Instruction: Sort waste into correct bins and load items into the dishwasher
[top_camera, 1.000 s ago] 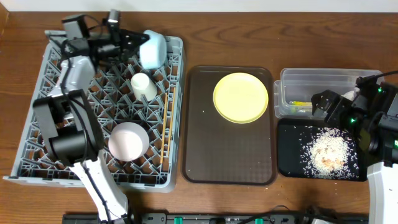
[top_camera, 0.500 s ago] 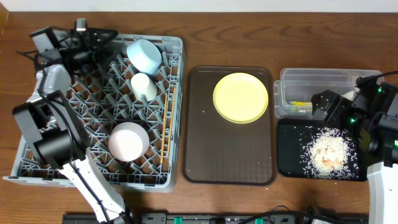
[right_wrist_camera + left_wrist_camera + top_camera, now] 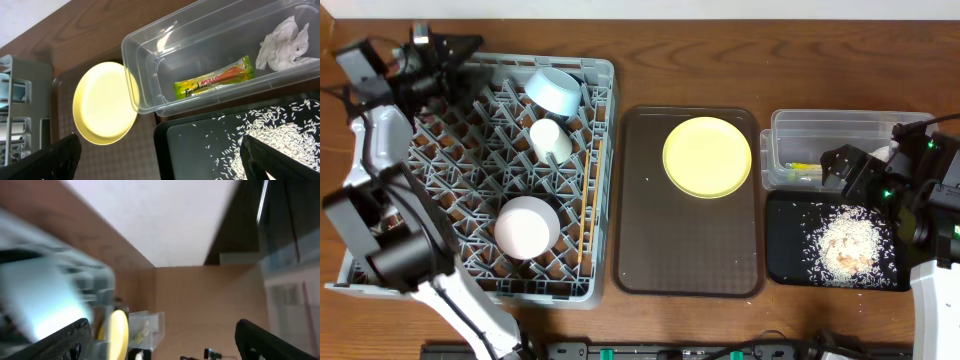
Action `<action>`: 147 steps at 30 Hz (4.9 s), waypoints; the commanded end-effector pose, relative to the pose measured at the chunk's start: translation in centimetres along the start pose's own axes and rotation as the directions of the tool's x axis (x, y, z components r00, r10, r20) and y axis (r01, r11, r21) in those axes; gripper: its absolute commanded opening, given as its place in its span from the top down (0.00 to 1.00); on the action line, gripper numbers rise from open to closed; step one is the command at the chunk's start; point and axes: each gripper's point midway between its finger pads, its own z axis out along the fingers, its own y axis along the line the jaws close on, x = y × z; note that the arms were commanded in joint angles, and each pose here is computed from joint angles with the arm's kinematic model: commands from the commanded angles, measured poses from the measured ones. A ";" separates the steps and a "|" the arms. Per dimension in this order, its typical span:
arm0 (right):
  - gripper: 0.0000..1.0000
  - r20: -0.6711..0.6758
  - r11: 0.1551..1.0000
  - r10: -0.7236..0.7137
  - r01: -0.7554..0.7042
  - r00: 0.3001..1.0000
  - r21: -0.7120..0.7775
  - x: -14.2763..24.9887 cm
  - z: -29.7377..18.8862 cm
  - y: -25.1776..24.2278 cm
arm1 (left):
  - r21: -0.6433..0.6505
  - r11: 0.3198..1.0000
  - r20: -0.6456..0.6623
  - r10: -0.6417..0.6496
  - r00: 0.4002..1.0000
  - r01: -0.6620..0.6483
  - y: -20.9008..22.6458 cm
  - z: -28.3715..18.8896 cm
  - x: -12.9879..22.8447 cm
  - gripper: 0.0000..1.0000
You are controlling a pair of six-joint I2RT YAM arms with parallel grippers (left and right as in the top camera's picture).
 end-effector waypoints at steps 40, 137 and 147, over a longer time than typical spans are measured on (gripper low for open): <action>0.01 0.012 1.000 -0.006 0.006 1.000 -0.008 -0.3 -0.4 0.2 | -0.503 0.144 -0.858 0.034 0.512 -0.852 15.1 16.7 37.7 0.92; 0.01 0.012 1.000 -0.006 0.006 1.000 -0.008 -0.4 -0.4 0.2 | -0.528 0.425 -0.766 0.136 0.629 -0.735 13.5 18.8 40.3 0.92; 0.01 0.012 1.000 -0.006 0.006 1.000 -0.008 -0.3 -0.4 0.2 | -0.305 0.672 -0.861 0.108 0.497 -0.675 13.0 22.4 49.9 0.92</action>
